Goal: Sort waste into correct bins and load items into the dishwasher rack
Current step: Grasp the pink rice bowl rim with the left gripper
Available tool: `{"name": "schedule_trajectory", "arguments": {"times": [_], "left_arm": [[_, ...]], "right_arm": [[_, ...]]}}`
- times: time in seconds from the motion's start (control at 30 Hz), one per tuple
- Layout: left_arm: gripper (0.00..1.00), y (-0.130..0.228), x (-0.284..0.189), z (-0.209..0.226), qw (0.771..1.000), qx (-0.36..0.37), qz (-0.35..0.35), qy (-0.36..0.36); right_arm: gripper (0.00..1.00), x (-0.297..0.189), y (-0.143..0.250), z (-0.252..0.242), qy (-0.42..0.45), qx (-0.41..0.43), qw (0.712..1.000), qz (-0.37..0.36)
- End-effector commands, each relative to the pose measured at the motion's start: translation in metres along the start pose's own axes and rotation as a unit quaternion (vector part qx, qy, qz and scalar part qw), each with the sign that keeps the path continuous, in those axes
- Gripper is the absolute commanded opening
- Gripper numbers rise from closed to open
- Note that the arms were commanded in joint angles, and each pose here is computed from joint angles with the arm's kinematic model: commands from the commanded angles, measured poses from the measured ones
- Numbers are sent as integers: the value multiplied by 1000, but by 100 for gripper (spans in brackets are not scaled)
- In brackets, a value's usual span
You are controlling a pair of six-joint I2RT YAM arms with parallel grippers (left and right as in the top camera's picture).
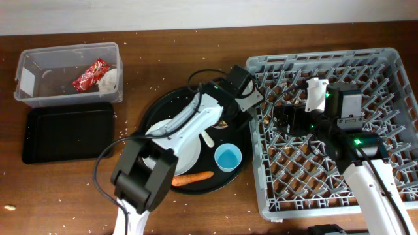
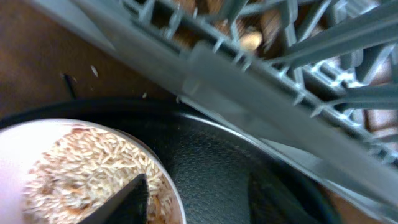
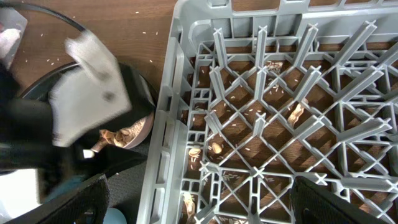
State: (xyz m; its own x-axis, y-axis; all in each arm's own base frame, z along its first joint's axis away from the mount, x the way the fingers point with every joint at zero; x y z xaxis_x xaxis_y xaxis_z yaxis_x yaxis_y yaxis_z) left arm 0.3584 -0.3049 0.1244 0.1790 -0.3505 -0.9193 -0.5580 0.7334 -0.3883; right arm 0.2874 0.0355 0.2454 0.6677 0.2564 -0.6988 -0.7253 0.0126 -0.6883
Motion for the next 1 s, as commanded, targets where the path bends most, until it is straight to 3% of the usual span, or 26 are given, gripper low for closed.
{"name": "schedule_trajectory", "arguments": {"times": [0.0, 0.23, 0.37, 0.63, 0.97], "left_arm": [[42, 3, 13, 7, 999, -16, 19, -36], [31, 7, 29, 10, 999, -20, 30, -41], [10, 8, 29, 11, 998, -20, 32, -46], [5, 5, 23, 14, 997, -27, 35, -60], [1, -12, -22, 24, 989, -62, 59, -118]], "right_arm": [[92, -3, -5, -1, 4, 3, 1000, -7], [92, -3, -5, -1, 4, 3, 1000, -7], [92, -3, -5, -1, 4, 3, 1000, -7], [92, -3, -5, -1, 4, 3, 1000, -7], [92, -3, -5, -1, 4, 3, 1000, -7]]}}
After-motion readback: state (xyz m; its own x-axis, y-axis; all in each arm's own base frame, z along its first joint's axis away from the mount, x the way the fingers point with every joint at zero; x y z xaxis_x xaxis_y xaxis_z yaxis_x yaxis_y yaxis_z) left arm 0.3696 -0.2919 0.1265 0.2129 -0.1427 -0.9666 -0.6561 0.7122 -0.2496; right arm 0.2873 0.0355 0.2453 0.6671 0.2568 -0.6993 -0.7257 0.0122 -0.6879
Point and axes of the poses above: each gripper's point midway between its finger pads, its own x axis out along the fingers, its own z axis along the line the jaws close on, y = z × x, the point moved 7 cm from there along -x, back along the fingers, and after that the axes turned 2 degrees about -x, right-handed, at the moved point
